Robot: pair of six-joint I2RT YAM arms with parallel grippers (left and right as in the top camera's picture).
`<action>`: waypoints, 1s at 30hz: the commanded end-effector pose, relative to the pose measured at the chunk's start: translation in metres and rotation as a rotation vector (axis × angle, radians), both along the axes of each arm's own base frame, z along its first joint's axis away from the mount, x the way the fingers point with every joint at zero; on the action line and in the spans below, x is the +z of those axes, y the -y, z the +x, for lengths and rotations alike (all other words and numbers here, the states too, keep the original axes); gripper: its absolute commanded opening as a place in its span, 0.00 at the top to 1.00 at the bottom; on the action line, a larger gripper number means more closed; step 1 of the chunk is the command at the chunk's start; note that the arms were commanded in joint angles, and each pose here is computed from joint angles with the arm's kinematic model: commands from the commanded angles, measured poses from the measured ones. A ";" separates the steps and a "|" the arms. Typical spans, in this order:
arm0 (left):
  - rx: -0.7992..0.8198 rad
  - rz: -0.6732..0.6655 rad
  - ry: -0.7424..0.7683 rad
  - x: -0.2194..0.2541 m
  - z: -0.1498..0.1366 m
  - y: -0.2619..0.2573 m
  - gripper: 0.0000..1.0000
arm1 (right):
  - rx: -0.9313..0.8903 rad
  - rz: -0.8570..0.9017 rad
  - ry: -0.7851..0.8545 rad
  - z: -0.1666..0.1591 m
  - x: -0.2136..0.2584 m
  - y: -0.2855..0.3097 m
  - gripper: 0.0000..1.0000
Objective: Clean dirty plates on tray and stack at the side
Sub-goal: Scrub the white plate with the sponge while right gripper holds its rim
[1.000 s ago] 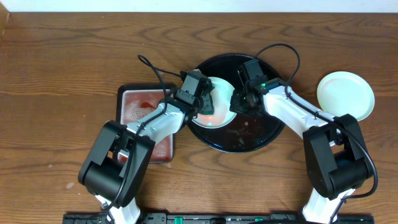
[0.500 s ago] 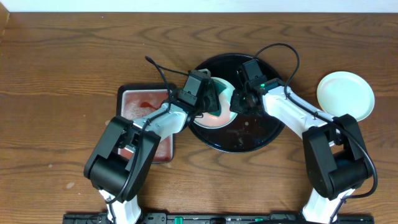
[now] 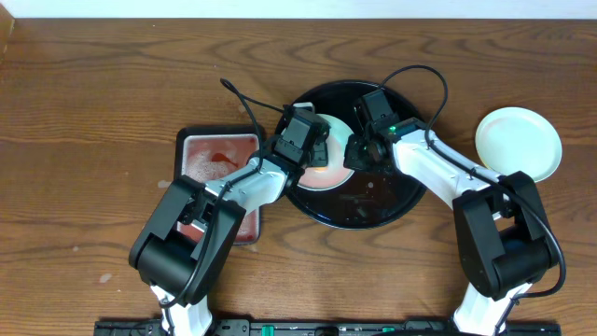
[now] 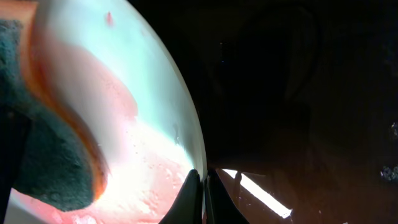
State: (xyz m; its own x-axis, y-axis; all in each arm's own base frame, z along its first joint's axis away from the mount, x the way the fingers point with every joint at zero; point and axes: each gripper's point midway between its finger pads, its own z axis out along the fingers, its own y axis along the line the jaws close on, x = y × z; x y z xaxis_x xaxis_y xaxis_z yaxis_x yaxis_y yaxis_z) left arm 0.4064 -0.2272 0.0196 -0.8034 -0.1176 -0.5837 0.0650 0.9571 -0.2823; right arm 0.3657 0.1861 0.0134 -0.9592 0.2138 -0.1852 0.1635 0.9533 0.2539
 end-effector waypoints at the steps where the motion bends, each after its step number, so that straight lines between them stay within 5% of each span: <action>1: 0.057 0.205 0.003 -0.013 0.000 -0.043 0.92 | 0.012 -0.022 -0.016 -0.004 -0.008 0.001 0.99; 15: -0.017 0.329 -0.149 -0.010 -0.038 -0.072 0.93 | 0.013 -0.022 -0.015 -0.003 -0.008 0.000 0.99; 30: -0.263 0.041 -0.259 -0.029 -0.061 -0.007 0.93 | 0.018 -0.024 -0.011 -0.004 -0.008 -0.001 0.99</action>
State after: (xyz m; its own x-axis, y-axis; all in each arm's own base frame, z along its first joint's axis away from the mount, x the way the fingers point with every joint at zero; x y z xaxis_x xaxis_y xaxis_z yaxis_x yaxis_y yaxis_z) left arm 0.3652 -0.2018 0.0161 -0.8963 0.0812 -0.4360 0.1843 0.9623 -0.1998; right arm 0.3657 0.1872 0.0136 -0.9595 0.2115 -0.1859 0.1603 0.9531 0.2568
